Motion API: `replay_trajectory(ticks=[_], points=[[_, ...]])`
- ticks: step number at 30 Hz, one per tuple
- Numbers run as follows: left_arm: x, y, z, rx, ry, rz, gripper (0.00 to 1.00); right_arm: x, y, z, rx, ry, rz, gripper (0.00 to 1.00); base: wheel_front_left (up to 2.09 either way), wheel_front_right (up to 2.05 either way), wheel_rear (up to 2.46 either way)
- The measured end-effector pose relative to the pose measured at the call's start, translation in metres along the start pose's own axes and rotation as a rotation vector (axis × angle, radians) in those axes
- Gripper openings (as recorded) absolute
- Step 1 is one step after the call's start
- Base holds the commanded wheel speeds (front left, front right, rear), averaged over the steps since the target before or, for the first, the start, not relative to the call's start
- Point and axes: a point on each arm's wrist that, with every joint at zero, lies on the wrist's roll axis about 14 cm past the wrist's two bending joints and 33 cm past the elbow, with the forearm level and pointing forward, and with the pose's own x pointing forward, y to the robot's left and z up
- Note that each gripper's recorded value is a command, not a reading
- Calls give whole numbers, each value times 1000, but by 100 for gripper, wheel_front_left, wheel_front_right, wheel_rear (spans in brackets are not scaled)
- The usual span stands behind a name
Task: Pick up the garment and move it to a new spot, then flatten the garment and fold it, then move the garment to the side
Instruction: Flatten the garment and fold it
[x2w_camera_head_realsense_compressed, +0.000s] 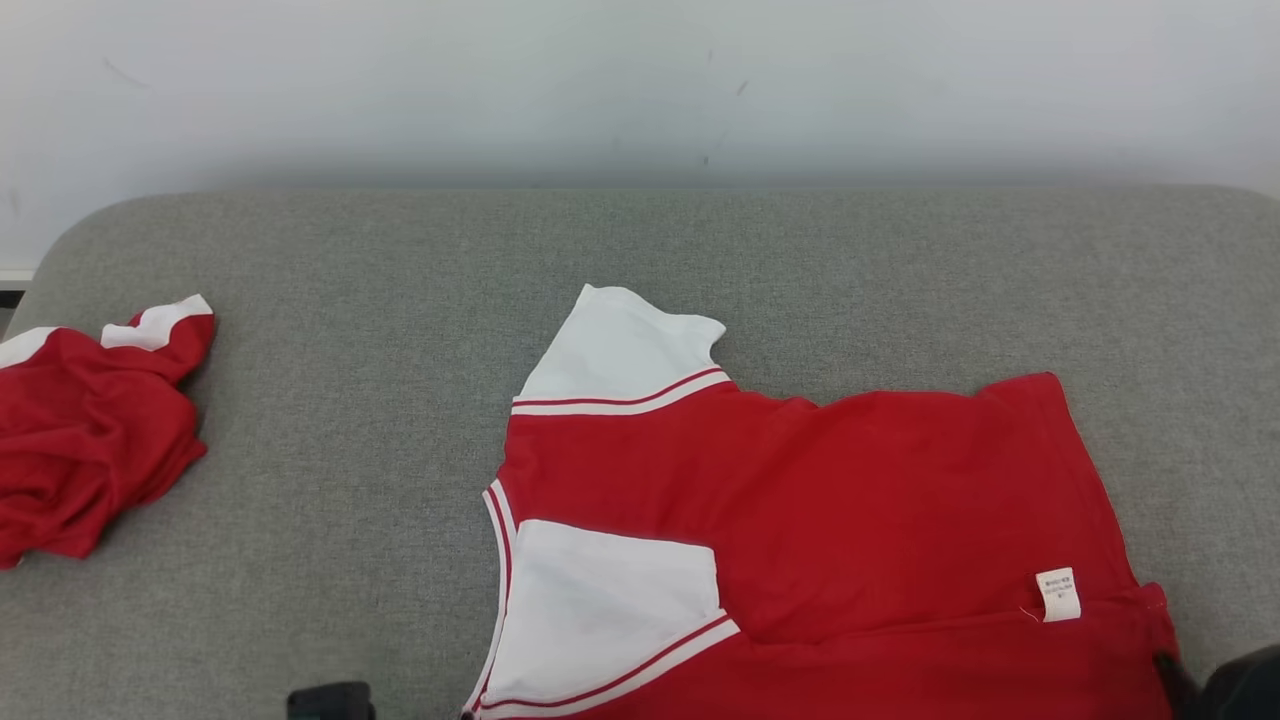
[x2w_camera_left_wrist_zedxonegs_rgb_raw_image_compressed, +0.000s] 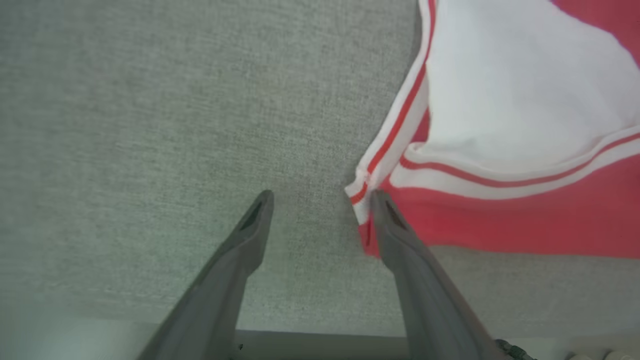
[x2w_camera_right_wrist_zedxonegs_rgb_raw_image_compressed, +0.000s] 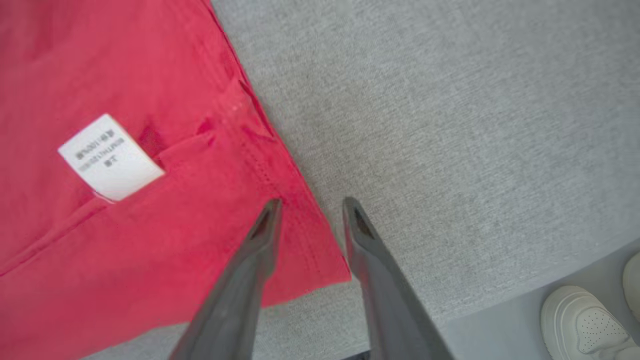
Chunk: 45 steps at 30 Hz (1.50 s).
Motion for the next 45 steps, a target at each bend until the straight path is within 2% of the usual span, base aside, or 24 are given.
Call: replay_trajectory(ticks=[4, 8, 12, 16, 17, 20, 30, 36, 45], points=[[0, 1, 34, -3, -102, -3, 100, -1, 13, 35, -17, -106, 18, 100, 0, 0, 0], [4, -5, 89, 68, -221, -58, 100, -3, 29, 74, -50, -194, 33, 100, 0, 0, 0], [14, -23, 140, 79, -291, -154, 100, -1, 54, 105, -111, -216, 67, 100, 0, 0, 0], [28, -17, 169, 80, -291, -159, 100, 5, 73, 123, -163, -189, 91, 100, 0, 0, 0], [39, -19, 188, 101, -291, -161, 100, 10, 87, 134, -176, -176, 113, 100, 0, 0, 0], [57, -27, 212, 122, -285, -164, 100, 22, 99, 147, -191, -155, 129, 100, 0, 0, 0], [121, -68, 236, 201, -174, -225, 100, 59, 122, 185, -264, -145, 126, 100, 0, 0, 0], [169, -94, 212, 224, -54, -280, 100, 90, 108, 178, -270, -101, 85, 100, 0, 0, 0], [199, -108, 206, 273, -20, -276, 100, 100, 86, 167, -267, -65, 41, 100, 0, 0, 0]])
